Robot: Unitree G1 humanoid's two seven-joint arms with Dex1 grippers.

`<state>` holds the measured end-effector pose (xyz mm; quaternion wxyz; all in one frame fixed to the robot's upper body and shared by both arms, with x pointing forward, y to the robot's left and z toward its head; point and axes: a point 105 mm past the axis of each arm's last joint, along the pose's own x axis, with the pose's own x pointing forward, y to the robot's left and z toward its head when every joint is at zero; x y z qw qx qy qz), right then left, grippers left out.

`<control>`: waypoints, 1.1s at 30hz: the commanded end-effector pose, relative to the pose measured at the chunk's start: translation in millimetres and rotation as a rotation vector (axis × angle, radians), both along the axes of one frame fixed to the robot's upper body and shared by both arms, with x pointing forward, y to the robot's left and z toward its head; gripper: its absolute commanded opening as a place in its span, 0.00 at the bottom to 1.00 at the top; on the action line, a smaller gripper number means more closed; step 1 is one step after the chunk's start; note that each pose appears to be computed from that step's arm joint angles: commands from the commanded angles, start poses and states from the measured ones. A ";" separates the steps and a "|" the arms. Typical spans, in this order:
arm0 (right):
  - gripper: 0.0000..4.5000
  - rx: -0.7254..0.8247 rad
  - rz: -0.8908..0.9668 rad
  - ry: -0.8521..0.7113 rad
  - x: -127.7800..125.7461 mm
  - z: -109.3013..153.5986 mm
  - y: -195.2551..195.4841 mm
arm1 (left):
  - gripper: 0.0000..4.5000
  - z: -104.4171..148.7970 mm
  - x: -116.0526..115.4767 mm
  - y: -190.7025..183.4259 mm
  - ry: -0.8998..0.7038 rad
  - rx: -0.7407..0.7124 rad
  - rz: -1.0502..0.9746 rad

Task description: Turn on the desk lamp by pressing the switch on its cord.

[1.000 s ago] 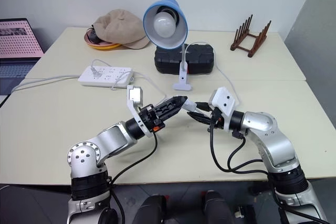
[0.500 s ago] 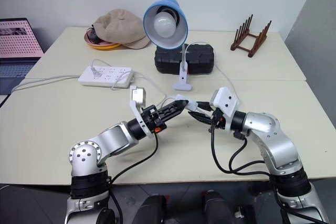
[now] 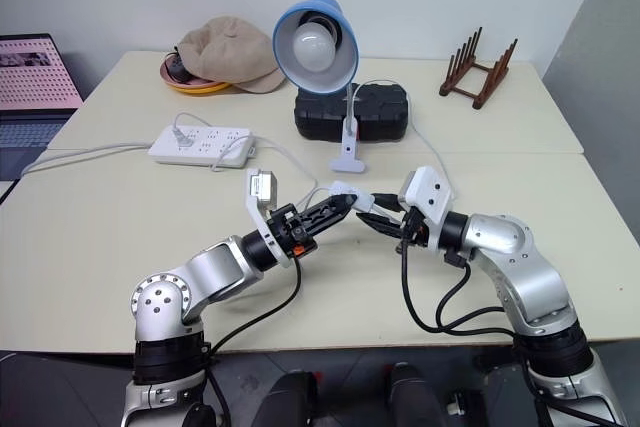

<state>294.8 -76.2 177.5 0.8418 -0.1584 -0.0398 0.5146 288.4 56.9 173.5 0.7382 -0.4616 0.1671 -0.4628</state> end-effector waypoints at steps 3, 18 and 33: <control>0.22 0.015 0.000 -0.030 -0.8 5.7 -2.0 | 0.12 16.8 -6.5 -0.2 -0.056 -0.028 -0.004; 0.22 0.017 0.007 -0.030 -1.9 6.1 0.5 | 0.43 14.0 -5.0 1.7 -0.059 0.000 0.019; 0.22 0.018 0.006 -0.022 -2.3 4.4 0.7 | 0.09 20.1 -5.5 6.3 -0.054 -0.055 0.027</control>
